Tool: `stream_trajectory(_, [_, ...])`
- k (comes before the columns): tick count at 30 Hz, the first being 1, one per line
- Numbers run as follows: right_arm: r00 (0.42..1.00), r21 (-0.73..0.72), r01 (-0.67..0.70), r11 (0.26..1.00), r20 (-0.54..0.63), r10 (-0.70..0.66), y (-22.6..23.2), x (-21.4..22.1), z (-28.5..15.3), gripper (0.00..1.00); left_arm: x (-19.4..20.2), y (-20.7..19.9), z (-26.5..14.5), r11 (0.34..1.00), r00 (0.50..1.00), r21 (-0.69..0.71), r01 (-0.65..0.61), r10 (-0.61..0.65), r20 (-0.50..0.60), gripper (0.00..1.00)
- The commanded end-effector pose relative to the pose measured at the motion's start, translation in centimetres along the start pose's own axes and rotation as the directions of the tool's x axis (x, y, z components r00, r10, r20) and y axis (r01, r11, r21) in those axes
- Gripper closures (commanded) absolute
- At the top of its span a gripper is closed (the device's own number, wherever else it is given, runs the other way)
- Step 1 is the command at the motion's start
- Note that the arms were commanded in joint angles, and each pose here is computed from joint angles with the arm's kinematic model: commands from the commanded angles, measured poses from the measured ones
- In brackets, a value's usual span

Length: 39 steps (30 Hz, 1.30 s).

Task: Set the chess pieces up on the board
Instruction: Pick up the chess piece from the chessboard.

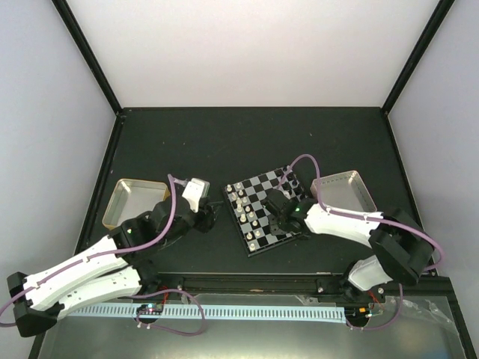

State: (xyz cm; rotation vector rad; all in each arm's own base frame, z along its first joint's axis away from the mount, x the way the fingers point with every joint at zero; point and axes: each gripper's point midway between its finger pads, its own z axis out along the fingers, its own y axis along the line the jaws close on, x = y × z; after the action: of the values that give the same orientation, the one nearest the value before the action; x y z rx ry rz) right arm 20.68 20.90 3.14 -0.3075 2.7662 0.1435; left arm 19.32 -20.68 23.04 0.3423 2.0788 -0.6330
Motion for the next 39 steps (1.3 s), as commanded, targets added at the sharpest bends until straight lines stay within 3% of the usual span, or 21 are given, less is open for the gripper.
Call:
stream_trajectory(1, [1.000, 0.052, 0.031, 0.998, -0.001, -0.031, -0.4, -0.4, 0.2, 0.65, -0.5, 0.3, -0.1, 1.000, 1.000, -0.011, 0.011, -0.011, 0.030, 0.50])
stream_trajectory(5, [0.999, 0.069, 0.033, 0.997, -0.017, -0.032, -0.5, -0.2, 0.5, 0.76, -0.4, 0.3, -0.3, 1.000, 1.000, -0.007, 0.008, -0.008, 0.030, 0.50])
stream_trajectory(18, [0.997, 0.014, 0.039, 0.999, -0.070, -0.038, 0.1, 0.9, -0.1, 0.71, -0.2, 0.3, -0.1, 1.000, 1.000, -0.002, 0.009, -0.009, 0.028, 0.49])
stream_trajectory(30, [0.999, 0.022, 0.021, 1.000, -0.042, -0.021, 0.3, 0.1, 0.3, 0.85, -0.3, 0.2, -0.1, 1.000, 0.999, 0.004, 0.017, -0.017, 0.028, 0.49])
stream_trajectory(35, [0.994, -0.149, -0.067, 0.987, 0.080, 0.080, 3.2, -2.9, -2.1, 0.85, -0.1, -0.2, 0.0, 0.999, 0.999, 0.031, 0.030, -0.031, 0.033, 0.49])
stream_trajectory(39, [0.951, -0.434, -0.175, 0.884, 0.158, 0.266, 6.8, -6.0, -7.1, 0.84, 0.1, -1.0, 0.3, 0.994, 0.997, 0.093, 0.064, -0.069, 0.047, 0.45])
